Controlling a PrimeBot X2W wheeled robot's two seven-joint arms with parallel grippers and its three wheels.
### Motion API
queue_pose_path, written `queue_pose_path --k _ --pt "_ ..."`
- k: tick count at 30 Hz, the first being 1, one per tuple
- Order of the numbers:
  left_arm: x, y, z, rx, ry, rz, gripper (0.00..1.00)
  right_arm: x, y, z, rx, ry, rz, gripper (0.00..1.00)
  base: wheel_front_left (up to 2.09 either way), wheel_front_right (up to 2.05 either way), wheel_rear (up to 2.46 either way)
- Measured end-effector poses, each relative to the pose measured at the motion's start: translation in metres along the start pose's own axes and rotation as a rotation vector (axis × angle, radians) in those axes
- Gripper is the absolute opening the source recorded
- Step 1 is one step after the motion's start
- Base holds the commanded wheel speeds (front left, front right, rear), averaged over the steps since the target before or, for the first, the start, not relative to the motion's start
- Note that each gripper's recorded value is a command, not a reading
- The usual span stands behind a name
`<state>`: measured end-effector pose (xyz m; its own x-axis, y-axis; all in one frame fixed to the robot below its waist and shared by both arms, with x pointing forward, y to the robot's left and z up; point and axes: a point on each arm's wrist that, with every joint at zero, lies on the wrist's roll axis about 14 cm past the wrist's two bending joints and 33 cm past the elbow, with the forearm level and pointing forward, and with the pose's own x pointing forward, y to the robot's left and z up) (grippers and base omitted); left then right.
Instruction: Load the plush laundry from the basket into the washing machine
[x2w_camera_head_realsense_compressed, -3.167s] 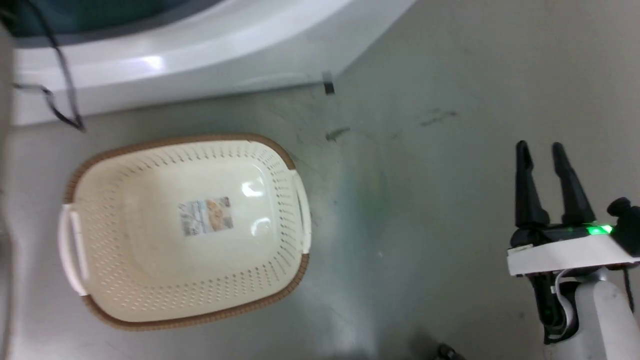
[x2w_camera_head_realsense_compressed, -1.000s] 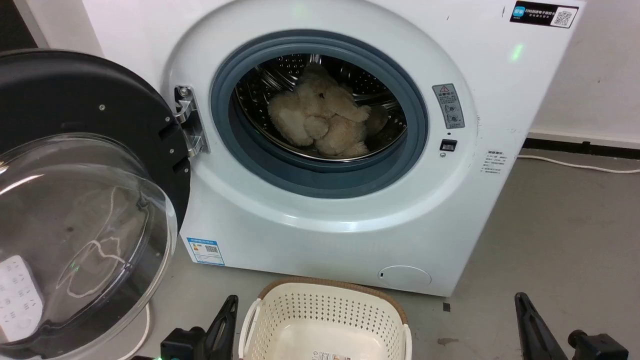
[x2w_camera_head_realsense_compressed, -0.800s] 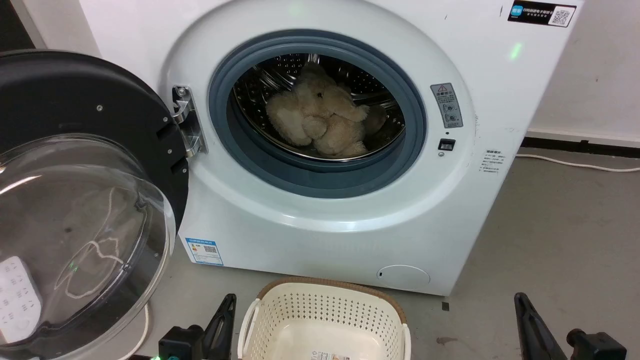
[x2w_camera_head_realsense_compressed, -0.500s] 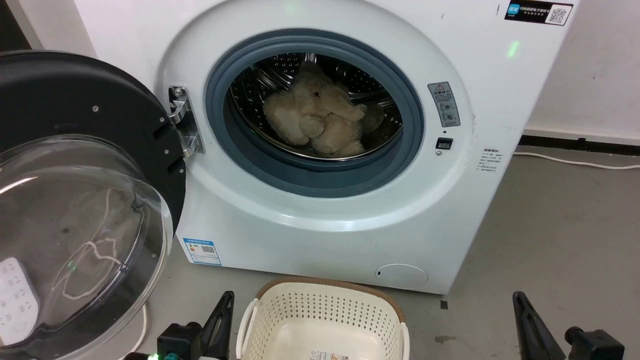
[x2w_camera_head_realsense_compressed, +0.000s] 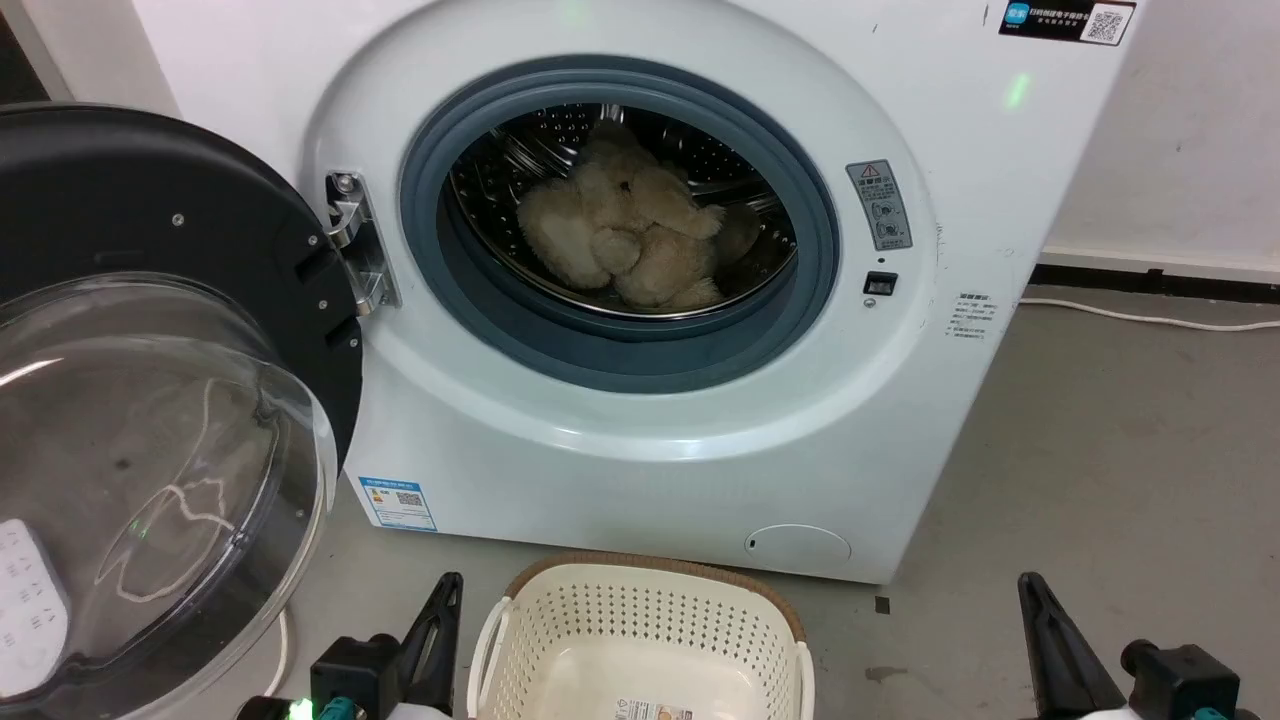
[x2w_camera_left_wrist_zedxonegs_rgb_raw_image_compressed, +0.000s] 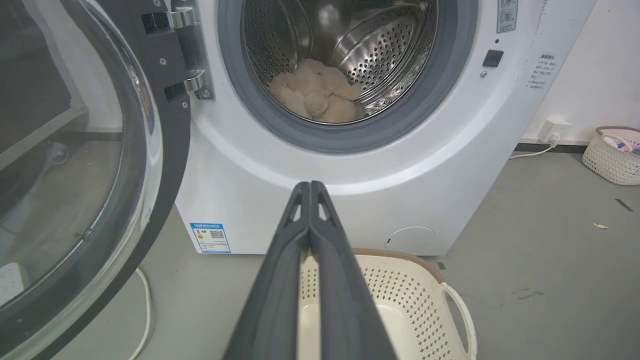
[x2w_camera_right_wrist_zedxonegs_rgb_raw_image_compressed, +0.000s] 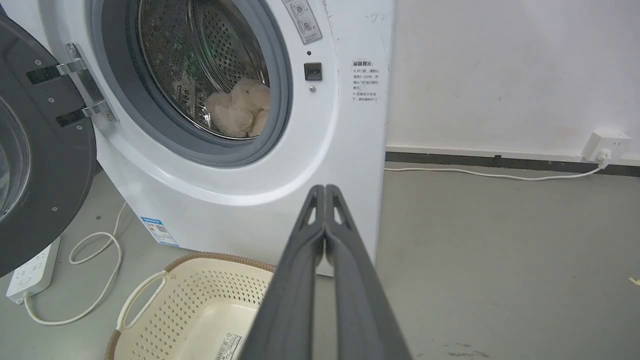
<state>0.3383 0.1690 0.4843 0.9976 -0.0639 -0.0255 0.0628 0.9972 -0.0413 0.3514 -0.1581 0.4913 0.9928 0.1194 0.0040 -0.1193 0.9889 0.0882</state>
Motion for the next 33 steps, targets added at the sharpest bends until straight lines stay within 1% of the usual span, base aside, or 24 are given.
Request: queue_pose_path --k 33 --pt "0.012 0.003 0.014 0.033 0.0 0.019 0.0 0.007 0.002 0.011 -0.039 0.012 0.008 0.0 0.0 0.0 0.0"
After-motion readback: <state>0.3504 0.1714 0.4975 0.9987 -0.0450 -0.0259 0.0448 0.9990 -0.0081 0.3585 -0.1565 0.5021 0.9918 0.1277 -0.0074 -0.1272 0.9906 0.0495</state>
